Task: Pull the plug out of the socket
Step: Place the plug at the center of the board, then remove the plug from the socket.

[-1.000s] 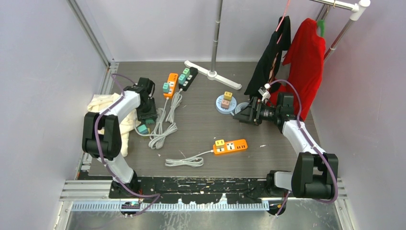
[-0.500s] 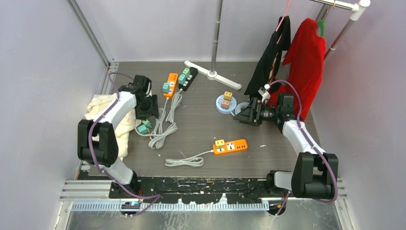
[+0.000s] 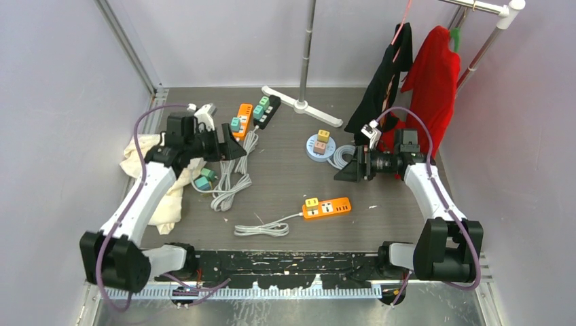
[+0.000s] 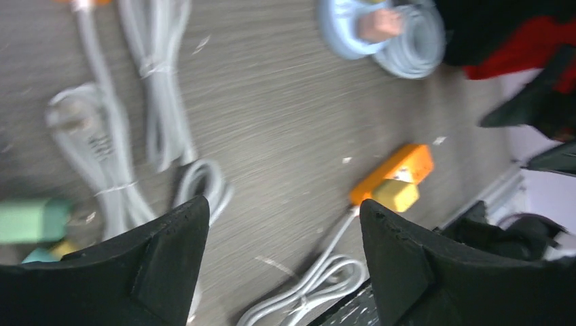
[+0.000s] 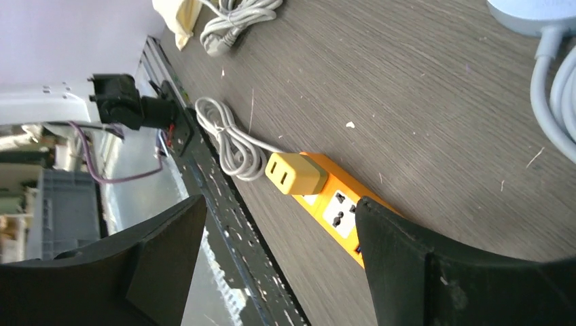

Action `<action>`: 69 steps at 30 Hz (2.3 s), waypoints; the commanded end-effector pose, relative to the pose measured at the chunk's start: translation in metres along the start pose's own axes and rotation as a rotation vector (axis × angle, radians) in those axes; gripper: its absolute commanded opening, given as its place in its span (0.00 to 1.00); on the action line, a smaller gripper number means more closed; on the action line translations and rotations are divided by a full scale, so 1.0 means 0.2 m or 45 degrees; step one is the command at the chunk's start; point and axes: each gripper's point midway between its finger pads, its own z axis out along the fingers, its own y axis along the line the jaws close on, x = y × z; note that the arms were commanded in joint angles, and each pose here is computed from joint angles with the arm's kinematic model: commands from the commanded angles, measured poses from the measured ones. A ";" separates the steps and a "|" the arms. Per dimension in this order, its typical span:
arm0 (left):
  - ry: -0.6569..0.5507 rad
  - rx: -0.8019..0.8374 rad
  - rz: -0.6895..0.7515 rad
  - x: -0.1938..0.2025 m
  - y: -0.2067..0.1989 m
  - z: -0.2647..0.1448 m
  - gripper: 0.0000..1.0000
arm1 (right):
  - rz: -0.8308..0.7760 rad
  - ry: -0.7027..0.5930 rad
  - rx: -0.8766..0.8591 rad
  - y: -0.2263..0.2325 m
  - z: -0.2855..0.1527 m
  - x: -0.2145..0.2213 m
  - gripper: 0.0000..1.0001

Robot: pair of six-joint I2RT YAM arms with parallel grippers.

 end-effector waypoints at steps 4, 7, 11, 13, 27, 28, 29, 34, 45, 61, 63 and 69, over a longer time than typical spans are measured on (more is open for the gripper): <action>-0.448 0.540 0.298 -0.19 -0.52 -0.21 0.89 | -0.781 0.195 -0.216 0.18 -0.14 0.19 0.87; -0.593 0.598 0.366 -0.24 -0.59 -0.32 1.00 | -0.978 0.245 -0.282 0.21 -0.17 0.24 0.90; -0.719 0.574 0.338 -0.26 -0.58 -0.38 0.99 | -1.110 0.276 -0.330 0.21 -0.17 0.26 0.91; -0.751 0.596 0.338 -0.24 -0.57 -0.39 0.99 | -1.172 0.299 -0.359 0.22 -0.16 0.27 0.92; -0.703 0.727 0.800 0.26 -0.70 -0.19 0.99 | -1.553 0.469 -0.544 0.21 0.07 0.36 0.87; -0.682 0.729 0.839 0.31 -0.71 -0.16 0.99 | -1.549 0.476 -0.547 0.20 0.09 0.36 0.86; -0.651 0.741 0.879 0.37 -0.73 -0.13 0.99 | -1.550 0.485 -0.541 0.19 0.11 0.35 0.84; -0.509 0.676 1.090 0.58 -0.76 0.05 0.99 | -1.548 0.531 -0.481 0.13 0.22 0.33 0.77; -0.374 0.696 1.202 0.80 -0.79 0.34 0.98 | -1.509 0.585 -0.480 0.10 0.38 0.39 0.58; -0.256 0.804 1.231 0.94 -0.84 0.59 0.97 | -1.460 0.647 -0.463 0.02 0.48 0.46 0.49; -0.243 0.812 1.241 0.95 -0.85 0.61 0.96 | -1.454 0.642 -0.472 0.02 0.49 0.45 0.44; -0.206 0.834 1.246 0.99 -0.85 0.67 0.94 | -1.443 0.635 -0.491 0.04 0.49 0.45 0.33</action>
